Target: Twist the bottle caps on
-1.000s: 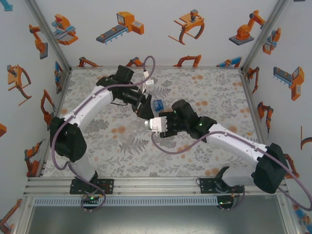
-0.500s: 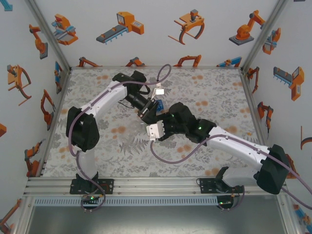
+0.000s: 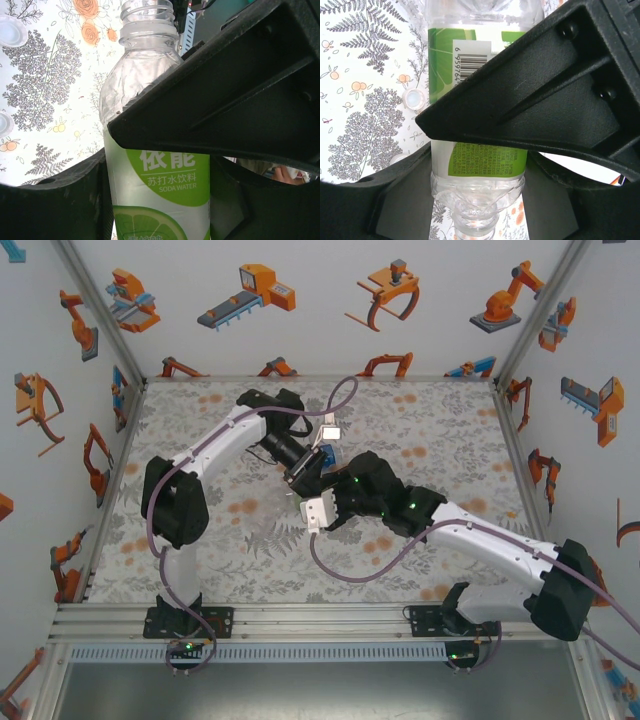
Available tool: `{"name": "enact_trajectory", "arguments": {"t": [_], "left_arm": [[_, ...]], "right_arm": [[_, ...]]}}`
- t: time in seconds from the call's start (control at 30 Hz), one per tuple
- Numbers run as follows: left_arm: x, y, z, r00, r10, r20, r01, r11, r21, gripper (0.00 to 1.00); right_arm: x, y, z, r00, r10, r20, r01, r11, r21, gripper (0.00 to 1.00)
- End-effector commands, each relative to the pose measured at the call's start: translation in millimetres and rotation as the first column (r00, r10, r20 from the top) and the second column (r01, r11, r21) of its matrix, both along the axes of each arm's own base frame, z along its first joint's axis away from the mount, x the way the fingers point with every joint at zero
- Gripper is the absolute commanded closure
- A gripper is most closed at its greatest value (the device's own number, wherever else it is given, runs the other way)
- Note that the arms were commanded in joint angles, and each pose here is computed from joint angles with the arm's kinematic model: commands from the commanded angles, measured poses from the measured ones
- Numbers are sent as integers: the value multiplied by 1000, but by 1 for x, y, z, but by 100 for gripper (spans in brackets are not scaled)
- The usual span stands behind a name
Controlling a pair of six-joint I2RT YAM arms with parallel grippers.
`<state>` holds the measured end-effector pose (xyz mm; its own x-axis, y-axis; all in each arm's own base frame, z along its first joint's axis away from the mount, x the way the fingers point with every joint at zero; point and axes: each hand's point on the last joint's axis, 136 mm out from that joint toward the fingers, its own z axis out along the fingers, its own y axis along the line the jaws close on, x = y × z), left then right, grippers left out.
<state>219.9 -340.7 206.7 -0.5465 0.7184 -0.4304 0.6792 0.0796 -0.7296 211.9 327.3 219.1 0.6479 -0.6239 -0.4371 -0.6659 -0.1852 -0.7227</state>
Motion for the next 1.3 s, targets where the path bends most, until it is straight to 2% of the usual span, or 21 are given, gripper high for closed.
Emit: {"name": "enact_trajectory", "arguments": {"t": [0.0,0.07,0.17,0.23,0.33,0.47,0.63,0.73,0.87,1.03,1.1,1.17,1.27], "left_arm": [[-10,-2,12,999,-30,-23,29,999,-28,61],[-10,-1,13,999,-33,-9,33,999,-25,65],[-10,3,14,999,-39,29,40,999,-19,68],[-8,5,14,997,-40,61,40,999,-13,72],[-3,9,12,991,-32,130,31,999,7,77],[9,15,9,972,-3,236,-3,1000,23,81],[23,24,6,922,30,385,-38,999,13,83],[27,29,7,874,38,484,-30,999,-23,85],[37,36,12,788,88,609,-38,995,-93,87],[51,46,22,668,177,723,-66,982,-179,87],[51,50,26,619,199,760,-56,976,-209,90],[50,53,28,570,209,795,-39,973,-228,92],[47,56,29,524,217,824,-17,969,-245,94]], "right_arm": [[7,5,30,996,-11,91,5,998,67,59],[9,3,31,994,-22,104,14,997,77,51],[14,1,35,989,-53,138,39,994,103,30],[16,-2,36,986,-72,151,56,992,109,24],[17,-6,39,984,-96,152,79,990,119,22],[17,-10,43,985,-151,79,136,976,170,21],[17,-13,51,968,-225,-107,246,935,255,20],[22,-18,56,927,-282,-246,347,893,286,19],[31,-25,63,823,-353,-444,508,809,298,18],[40,-34,72,642,-369,-672,684,673,283,18],[45,-39,74,534,-350,-770,762,593,259,19],[48,-41,73,423,-296,-857,814,539,216,20],[56,-47,69,198,-191,-961,900,425,101,24]]}}
